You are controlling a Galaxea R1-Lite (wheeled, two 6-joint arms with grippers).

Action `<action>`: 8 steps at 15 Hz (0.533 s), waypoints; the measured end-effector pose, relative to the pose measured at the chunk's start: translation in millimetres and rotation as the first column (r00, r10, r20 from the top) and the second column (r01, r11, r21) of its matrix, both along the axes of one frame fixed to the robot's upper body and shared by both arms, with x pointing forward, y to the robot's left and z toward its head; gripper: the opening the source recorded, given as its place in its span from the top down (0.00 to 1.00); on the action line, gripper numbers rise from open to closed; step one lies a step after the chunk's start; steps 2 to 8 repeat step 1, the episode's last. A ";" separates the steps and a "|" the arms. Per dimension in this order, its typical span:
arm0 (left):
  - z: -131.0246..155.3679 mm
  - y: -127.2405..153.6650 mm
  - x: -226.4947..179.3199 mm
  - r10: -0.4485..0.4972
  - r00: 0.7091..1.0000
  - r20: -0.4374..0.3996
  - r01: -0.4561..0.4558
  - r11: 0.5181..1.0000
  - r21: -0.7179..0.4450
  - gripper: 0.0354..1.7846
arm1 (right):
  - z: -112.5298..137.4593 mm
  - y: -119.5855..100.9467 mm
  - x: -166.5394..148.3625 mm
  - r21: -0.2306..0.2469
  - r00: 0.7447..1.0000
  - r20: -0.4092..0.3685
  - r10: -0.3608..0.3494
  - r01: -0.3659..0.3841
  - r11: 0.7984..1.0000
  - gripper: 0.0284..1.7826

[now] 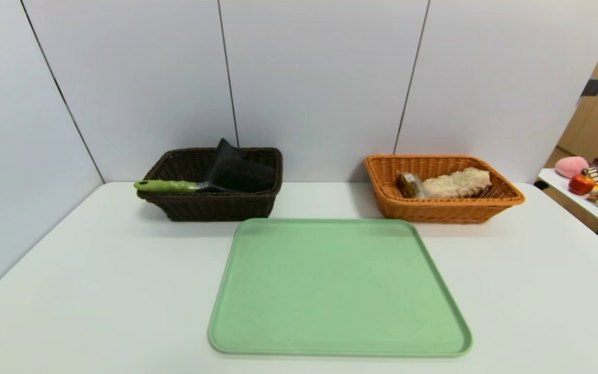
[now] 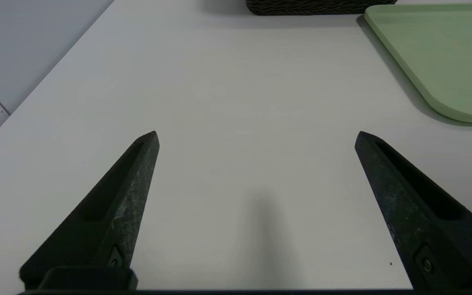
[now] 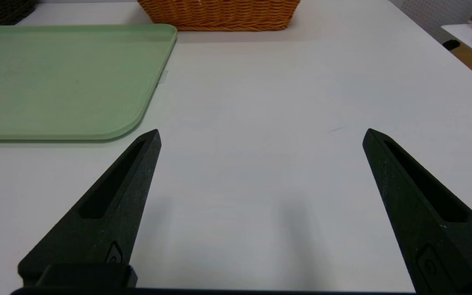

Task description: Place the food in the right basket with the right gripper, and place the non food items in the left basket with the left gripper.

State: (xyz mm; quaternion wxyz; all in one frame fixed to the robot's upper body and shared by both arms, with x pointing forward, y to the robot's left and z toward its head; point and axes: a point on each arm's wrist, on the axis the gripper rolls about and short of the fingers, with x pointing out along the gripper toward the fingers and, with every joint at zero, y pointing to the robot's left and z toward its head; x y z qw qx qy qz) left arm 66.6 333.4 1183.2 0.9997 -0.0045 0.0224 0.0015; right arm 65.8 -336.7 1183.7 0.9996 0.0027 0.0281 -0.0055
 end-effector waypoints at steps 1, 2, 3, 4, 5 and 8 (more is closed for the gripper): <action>0.0 0.0 0.0 0.000 1.000 0.000 0.000 1.000 0.000 0.06 | 0.0 0.0 0.0 0.000 1.000 0.000 0.000 0.000 1.000 0.05; 0.0 0.0 0.0 0.000 1.000 0.000 0.000 1.000 0.000 0.06 | 0.0 0.0 0.0 0.000 1.000 0.000 0.000 0.000 1.000 0.05; 0.0 0.0 0.0 0.000 1.000 0.000 0.000 1.000 0.000 0.06 | 0.0 0.0 0.0 0.000 1.000 0.000 0.000 0.000 1.000 0.05; 0.0 0.0 0.0 0.000 1.000 0.000 0.000 1.000 0.000 0.06 | 0.0 0.0 0.0 0.000 1.000 0.000 0.000 0.000 1.000 0.05; 0.0 0.0 0.0 0.000 1.000 0.000 0.000 1.000 0.000 0.06 | 0.0 0.0 0.0 0.000 1.000 0.000 0.000 0.000 1.000 0.05; 0.0 0.0 0.0 0.000 1.000 0.000 0.000 1.000 0.000 0.06 | 0.0 0.0 0.0 0.000 1.000 0.000 0.000 0.000 1.000 0.05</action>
